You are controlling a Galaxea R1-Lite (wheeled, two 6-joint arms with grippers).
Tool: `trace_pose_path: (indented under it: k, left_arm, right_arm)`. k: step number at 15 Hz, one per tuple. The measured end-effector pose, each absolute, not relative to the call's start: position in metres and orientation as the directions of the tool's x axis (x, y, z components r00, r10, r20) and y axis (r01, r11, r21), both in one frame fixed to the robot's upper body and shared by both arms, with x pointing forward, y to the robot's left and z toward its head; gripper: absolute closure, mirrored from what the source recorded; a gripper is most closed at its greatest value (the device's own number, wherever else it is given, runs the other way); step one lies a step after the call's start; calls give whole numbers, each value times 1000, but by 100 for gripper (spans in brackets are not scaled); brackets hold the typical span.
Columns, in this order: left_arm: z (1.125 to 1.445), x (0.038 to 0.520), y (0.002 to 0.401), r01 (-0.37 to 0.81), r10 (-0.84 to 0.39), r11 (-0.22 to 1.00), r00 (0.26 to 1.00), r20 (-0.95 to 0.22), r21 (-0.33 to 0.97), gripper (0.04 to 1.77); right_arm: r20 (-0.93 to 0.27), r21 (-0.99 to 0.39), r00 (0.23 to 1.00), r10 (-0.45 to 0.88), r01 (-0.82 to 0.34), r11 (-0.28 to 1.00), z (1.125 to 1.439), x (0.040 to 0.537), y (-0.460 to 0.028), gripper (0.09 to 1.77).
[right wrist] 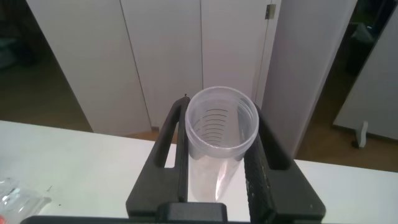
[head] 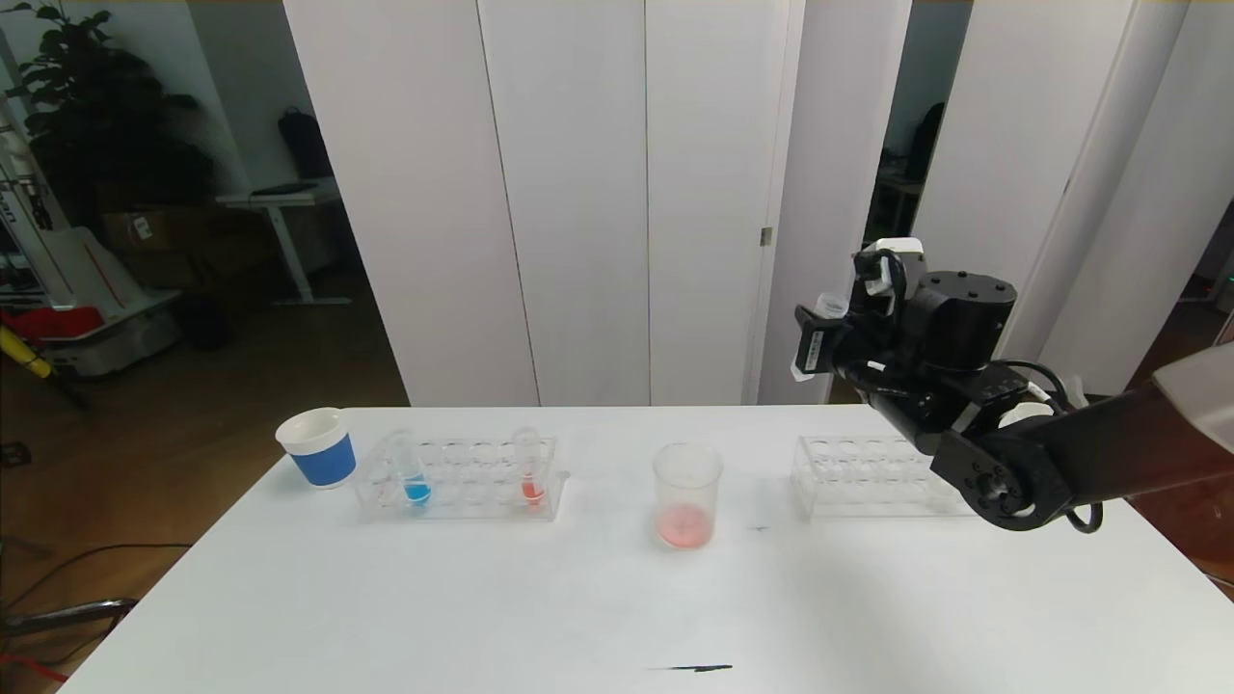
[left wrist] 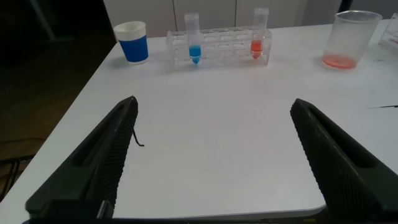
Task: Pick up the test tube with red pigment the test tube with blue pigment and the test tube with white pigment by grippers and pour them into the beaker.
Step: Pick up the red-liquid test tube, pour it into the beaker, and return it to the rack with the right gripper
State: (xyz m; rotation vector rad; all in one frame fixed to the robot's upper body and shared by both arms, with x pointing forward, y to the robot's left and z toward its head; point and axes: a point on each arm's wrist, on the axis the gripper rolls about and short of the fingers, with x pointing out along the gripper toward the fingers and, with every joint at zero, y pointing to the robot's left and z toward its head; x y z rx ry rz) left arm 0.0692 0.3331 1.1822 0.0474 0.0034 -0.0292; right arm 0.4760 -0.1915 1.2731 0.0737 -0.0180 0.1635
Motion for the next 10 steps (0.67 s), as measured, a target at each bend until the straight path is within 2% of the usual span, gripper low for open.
trace_pose_path:
  k: [5,10]
  left_arm:
    - [1182,69,333,29,-29,998,1000,-4,47,6]
    - [1182,69,333,29,-29,998,1000,-4,47,6]
  right_arm:
    - [96,93,994,-53,44,995,1296,475,-244,128]
    - [219,118,942,-256,235,965,1302,471,-314,128]
